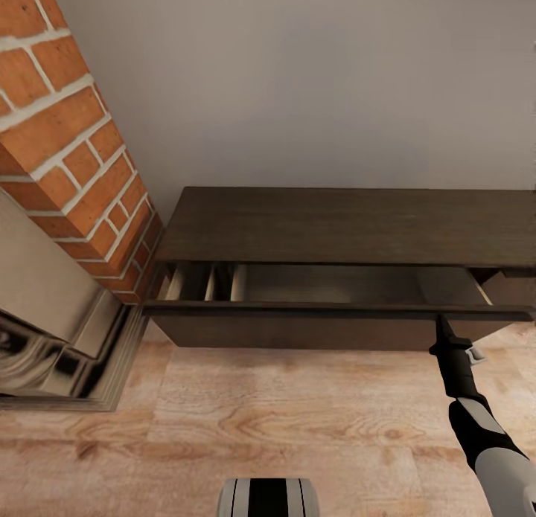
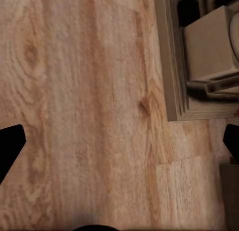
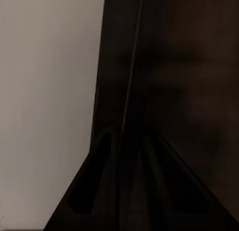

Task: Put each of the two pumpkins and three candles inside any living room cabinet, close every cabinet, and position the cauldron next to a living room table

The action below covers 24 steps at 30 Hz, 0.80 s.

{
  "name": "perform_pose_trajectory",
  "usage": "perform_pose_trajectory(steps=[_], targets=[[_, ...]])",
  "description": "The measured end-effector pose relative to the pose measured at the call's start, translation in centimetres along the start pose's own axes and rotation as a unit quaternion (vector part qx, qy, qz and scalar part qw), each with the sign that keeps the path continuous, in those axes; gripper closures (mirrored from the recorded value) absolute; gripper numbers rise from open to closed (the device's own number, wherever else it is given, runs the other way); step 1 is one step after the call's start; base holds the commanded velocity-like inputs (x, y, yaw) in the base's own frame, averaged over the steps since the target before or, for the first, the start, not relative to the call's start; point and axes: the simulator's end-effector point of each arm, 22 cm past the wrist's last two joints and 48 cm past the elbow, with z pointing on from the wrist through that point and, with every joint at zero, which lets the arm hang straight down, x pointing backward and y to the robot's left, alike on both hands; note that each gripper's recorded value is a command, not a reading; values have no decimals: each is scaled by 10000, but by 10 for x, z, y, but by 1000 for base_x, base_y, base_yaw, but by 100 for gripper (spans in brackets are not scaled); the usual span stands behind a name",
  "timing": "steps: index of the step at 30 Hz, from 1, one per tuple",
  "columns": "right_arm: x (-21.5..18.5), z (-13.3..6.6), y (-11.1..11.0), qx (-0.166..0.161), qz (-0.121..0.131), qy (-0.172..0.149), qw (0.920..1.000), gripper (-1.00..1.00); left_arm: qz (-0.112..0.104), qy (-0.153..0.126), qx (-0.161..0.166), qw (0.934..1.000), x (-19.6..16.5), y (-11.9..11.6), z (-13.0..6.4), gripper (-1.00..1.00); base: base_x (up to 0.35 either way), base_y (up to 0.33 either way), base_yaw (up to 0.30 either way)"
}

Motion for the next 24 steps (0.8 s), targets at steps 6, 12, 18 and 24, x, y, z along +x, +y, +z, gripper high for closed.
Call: perform_pose_trajectory(steps=[6, 12, 18, 24], targets=[[0, 0, 0, -1, 0, 2, 10000, 100, -5, -2, -2, 10000, 0, 0, 0, -100, -51, 0, 0], [0, 0, 0, 0, 7, -1, 10000, 100, -3, -5, 1, 10000, 0, 0, 0, -100, -83, 0, 0], [1, 0, 0, 0, 5, 6, 10000, 100, 0, -6, 1, 10000, 0, 0, 0, -100, -147, 0, 0], [1, 0, 0, 0, 10, 4, 10000, 100, -4, 1, 0, 10000, 0, 0, 0, -100, -24, 0, 0]])
